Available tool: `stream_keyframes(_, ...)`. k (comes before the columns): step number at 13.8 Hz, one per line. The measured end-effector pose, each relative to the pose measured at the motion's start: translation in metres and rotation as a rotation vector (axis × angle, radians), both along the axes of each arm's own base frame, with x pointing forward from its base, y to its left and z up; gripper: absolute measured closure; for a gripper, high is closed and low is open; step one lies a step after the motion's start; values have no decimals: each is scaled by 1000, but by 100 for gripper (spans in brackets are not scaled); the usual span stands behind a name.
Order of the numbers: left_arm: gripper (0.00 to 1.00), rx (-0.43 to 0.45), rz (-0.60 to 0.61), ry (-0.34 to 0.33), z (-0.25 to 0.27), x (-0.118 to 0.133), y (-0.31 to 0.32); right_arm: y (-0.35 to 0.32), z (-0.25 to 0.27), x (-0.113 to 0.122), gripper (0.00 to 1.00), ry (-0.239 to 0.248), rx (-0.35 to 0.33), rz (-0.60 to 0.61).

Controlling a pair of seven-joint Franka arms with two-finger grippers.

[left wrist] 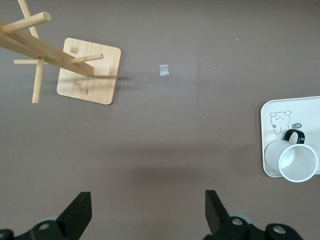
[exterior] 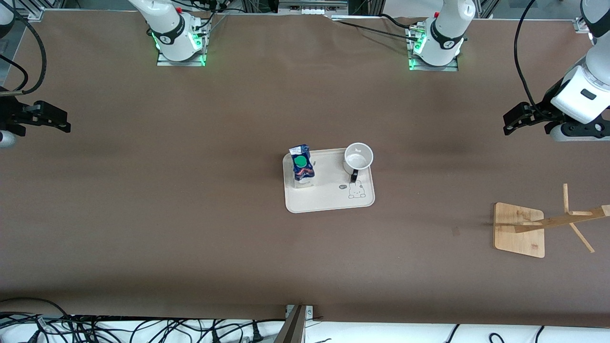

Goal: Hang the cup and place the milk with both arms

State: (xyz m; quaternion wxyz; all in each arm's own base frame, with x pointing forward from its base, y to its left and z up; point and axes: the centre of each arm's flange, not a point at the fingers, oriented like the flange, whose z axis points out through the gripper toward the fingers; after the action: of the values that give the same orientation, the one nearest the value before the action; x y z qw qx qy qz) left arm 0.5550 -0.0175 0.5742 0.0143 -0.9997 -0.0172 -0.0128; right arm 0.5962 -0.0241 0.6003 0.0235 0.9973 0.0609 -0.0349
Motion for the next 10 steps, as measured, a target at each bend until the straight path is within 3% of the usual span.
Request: stream_keyframes(10,0,0,0,2,-1,1,0,0,-3,1,0,6,4,-2)
